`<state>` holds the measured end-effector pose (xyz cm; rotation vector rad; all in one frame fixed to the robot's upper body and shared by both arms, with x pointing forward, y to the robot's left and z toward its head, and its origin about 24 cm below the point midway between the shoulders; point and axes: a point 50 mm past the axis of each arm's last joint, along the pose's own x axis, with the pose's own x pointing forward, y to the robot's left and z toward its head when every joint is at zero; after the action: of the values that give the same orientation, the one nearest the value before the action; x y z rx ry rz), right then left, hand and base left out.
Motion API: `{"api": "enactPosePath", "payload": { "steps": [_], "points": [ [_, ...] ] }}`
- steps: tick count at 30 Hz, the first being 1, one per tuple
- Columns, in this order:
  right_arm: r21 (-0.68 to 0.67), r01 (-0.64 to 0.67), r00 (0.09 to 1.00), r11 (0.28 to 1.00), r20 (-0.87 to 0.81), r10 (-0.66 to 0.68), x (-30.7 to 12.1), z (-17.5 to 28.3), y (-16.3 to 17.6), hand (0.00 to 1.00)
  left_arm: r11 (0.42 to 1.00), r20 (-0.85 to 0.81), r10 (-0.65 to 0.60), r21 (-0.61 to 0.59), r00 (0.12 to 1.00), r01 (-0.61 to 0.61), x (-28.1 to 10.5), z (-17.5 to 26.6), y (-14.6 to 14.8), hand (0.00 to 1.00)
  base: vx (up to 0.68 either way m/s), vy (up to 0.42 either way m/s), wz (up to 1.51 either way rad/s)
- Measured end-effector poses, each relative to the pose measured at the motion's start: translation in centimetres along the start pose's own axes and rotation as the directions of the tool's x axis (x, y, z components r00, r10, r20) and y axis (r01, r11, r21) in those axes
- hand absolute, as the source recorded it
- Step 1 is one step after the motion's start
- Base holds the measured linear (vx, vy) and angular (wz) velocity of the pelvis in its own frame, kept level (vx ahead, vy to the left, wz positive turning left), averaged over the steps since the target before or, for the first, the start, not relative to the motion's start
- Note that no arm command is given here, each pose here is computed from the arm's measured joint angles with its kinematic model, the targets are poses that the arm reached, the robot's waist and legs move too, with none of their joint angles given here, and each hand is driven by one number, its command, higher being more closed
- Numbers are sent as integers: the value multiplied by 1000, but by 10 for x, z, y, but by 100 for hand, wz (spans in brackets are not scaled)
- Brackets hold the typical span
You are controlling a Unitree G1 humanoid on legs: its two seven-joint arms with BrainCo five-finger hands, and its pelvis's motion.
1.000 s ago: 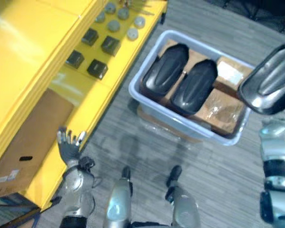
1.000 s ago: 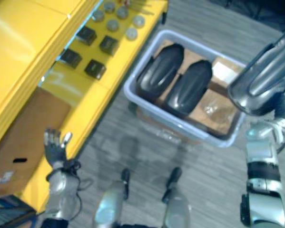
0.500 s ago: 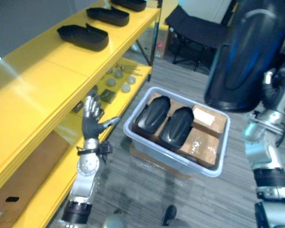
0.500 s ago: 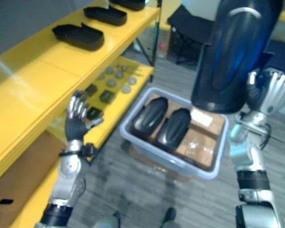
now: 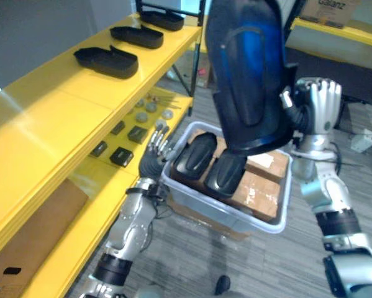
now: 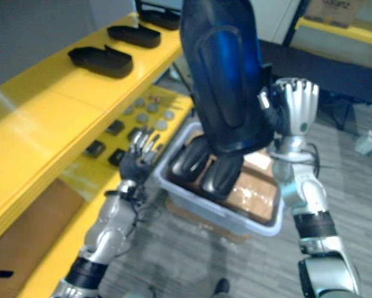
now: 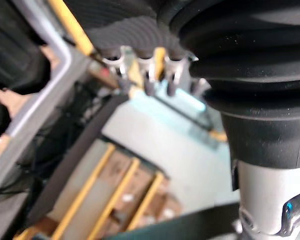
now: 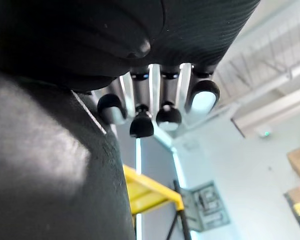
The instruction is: Walk over and take plastic housings, then place them on the shelf
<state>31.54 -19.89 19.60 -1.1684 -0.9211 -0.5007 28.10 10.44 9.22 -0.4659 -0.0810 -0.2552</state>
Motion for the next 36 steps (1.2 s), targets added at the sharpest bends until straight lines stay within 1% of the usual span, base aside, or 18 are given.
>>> {"api": "enactPosePath", "payload": {
  "steps": [4, 6, 12, 14, 17, 21, 28, 30, 32, 36],
  "points": [
    [46, -59, 997, 997, 58, 57, -1, 15, 8, 100, 1000, -86, 18, 1, 996, -18, 2, -16, 4, 0, -68, -9, -1],
    [73, -92, 993, 993, 86, 86, -4, 25, 15, 100, 1000, -115, 9, 10, 993, -8, 3, -20, 3, 0, -99, -12, -1],
    [105, -135, 983, 985, 141, 120, -11, 38, 23, 100, 999, -103, -24, 21, 994, 27, 11, -15, -6, 0, -72, -4, 1],
    [112, -150, 981, 982, 140, 134, -14, 39, 25, 100, 998, -106, -16, 64, 994, 23, 12, -16, -4, 0, -21, 2, 0],
    [111, -192, 975, 975, 132, 177, -20, 38, 31, 100, 997, -123, -8, 75, 992, 18, 12, -19, 0, 0, 0, 0, 0],
    [105, -261, 962, 960, 108, 250, -32, 34, 40, 100, 995, -119, -35, 86, 992, 45, 11, -17, 3, 0, 0, 0, 0],
    [95, -327, 944, 940, 78, 321, -51, 30, 49, 100, 996, -96, -41, 76, 994, 49, 11, -14, 3, 0, -12, 1, 0],
    [93, -342, 939, 935, 66, 337, -54, 27, 51, 100, 995, -89, -57, 74, 994, 64, 11, -12, -1, 0, -50, 1, 0],
    [92, -361, 933, 928, 49, 358, -62, 25, 53, 100, 992, -63, -103, 66, 993, 107, 11, -7, -9, 0, -67, -5, 0],
    [95, -372, 928, 923, 38, 370, -67, 24, 54, 100, 989, -65, -147, 4, 987, 147, 10, -6, -12, 0, -49, 2, -1]
  ]
}}
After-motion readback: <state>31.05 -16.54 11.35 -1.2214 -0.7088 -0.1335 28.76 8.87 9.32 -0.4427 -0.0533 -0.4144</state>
